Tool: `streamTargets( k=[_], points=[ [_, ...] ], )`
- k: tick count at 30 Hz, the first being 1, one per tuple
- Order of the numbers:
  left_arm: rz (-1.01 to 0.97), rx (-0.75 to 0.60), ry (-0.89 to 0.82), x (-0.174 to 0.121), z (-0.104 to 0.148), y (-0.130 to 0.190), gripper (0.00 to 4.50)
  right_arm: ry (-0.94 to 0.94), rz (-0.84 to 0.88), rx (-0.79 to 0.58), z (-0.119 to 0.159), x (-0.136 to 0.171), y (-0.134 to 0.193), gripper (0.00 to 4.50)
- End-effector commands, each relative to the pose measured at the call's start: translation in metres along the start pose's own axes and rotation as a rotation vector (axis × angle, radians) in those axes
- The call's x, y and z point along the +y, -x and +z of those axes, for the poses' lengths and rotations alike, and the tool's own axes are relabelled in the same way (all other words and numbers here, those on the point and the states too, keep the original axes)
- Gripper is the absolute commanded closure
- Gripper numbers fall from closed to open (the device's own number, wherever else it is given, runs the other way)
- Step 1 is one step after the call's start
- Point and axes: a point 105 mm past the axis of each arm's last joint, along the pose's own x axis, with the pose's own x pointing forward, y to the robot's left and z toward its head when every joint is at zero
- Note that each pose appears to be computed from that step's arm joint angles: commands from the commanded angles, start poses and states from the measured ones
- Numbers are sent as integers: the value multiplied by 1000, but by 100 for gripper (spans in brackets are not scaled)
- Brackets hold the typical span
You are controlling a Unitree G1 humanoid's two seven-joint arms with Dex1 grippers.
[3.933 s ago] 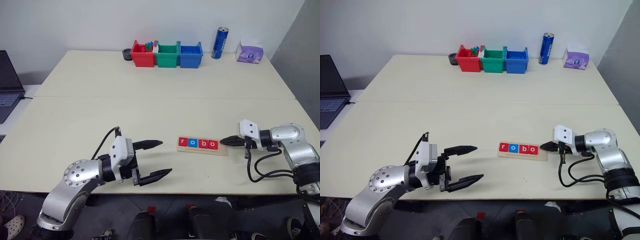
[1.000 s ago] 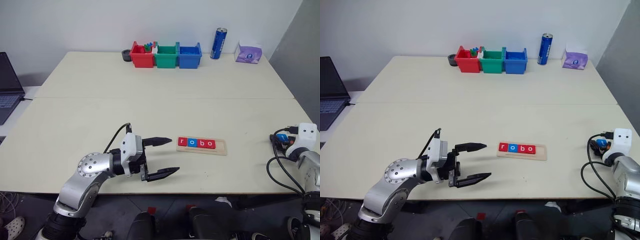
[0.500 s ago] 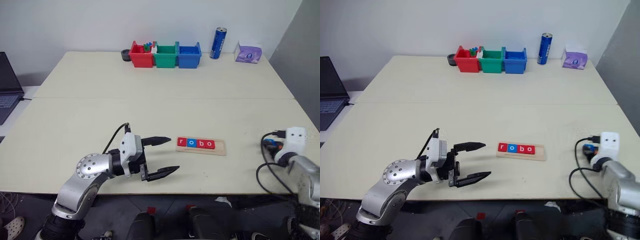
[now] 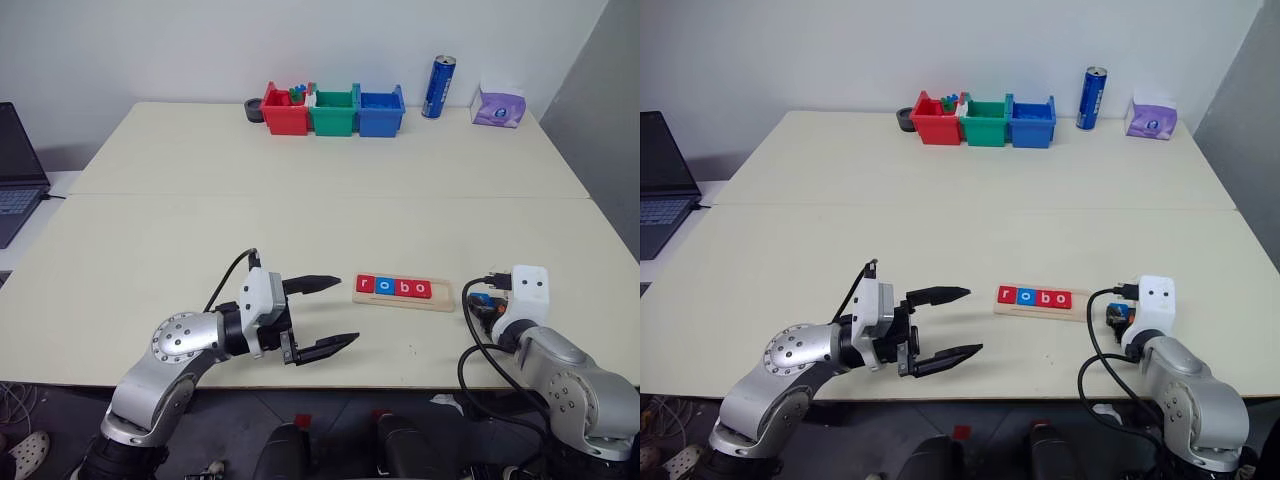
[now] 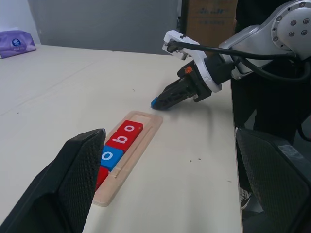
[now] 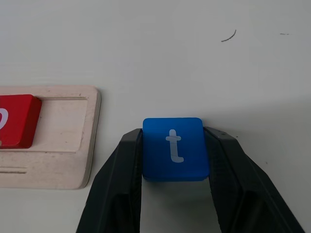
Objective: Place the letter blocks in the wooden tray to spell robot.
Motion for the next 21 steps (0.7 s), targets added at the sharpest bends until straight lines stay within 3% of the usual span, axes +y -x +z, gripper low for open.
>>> streamTargets(
  k=[1,6,7,16,18,21],
  points=[
    [-3,-24,-41,-2,11,1,0,0,5,40,-8,1,2,200],
    [-5,-25,-45,-1,12,0,0,17,25,14,1,0,10,22],
    [-6,-26,-45,-1,12,0,0,31,21,3,4,-2,12,3],
    [-9,-30,-47,0,11,-1,0,332,79,-111,53,-27,24,3],
    [-9,-31,-48,0,11,-1,0,437,193,-102,52,-21,23,3],
    [-13,-32,-48,-1,10,-1,0,581,499,-91,42,-3,28,3]
  ],
)
